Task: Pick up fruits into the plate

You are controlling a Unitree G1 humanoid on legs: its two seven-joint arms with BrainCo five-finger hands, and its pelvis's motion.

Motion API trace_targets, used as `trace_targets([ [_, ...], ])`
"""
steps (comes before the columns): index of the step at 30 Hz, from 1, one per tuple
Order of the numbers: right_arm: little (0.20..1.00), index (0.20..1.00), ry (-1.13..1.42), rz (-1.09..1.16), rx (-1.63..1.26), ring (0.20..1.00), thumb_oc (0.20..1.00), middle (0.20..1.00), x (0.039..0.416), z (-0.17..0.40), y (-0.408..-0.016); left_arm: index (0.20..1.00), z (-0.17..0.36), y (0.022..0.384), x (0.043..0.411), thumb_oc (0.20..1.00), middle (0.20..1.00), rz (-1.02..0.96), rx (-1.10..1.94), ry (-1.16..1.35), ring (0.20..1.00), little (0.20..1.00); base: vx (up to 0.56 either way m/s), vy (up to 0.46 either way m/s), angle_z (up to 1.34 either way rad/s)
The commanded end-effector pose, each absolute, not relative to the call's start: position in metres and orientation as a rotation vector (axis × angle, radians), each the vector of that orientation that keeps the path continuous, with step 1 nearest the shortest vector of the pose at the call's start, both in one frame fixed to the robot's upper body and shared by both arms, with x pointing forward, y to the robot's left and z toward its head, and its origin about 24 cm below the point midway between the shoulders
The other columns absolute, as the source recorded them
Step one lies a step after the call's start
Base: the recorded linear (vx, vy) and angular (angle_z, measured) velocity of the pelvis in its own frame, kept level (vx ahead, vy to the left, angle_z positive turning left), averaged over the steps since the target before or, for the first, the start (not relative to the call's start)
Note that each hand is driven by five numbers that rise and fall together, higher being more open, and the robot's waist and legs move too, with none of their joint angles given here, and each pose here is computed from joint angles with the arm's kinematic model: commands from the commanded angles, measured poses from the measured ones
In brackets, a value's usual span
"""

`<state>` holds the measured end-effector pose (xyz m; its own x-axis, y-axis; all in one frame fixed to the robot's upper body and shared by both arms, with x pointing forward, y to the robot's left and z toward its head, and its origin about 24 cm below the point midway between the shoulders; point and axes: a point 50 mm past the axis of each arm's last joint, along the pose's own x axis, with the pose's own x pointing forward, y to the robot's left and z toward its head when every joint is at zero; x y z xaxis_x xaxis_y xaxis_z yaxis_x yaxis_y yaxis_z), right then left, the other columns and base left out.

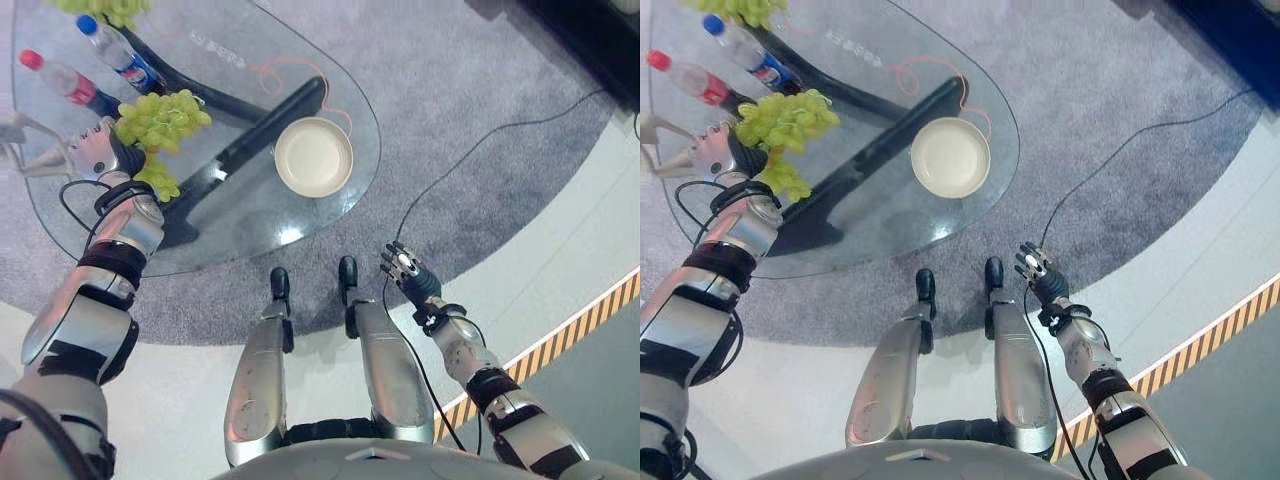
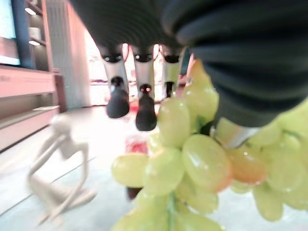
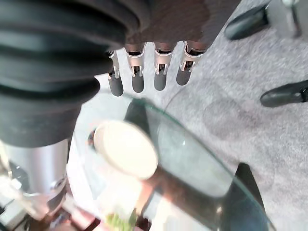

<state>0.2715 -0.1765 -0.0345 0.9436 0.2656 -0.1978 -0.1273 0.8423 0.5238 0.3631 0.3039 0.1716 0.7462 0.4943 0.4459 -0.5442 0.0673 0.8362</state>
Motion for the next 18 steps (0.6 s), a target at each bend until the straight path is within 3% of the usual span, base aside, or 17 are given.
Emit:
trace_targets([
  [1, 1.000, 1.000, 0.215, 0.177, 0.554, 1.000, 1.000, 1.000, 0.257, -0.030, -0.190, 0.200, 0.185, 0.308, 0.355, 0.200, 0.200, 0.762, 1.342, -0.166, 0.200, 0.200, 0.05, -0.026, 0.13],
  [10, 1.000, 1.000, 0.175, 0.305, 0.697, 1.000, 1.000, 1.000, 0.252, -0.010, -0.175, 0.200, 0.189, 0.266, 0.337, 0.200, 0.200, 0.457, 1.551, -0.409, 0.200, 0.200, 0.10, -0.079, 0.17],
  [18, 1.000, 1.000, 0.363, 0.531, 0.848, 1.000, 1.000, 1.000, 0.236, -0.006, -0.162, 0.200, 0.189, 0.220, 0.317, 0.200, 0.200, 0.131, 1.708, -0.628, 0.200, 0.200, 0.12, -0.074, 0.17],
])
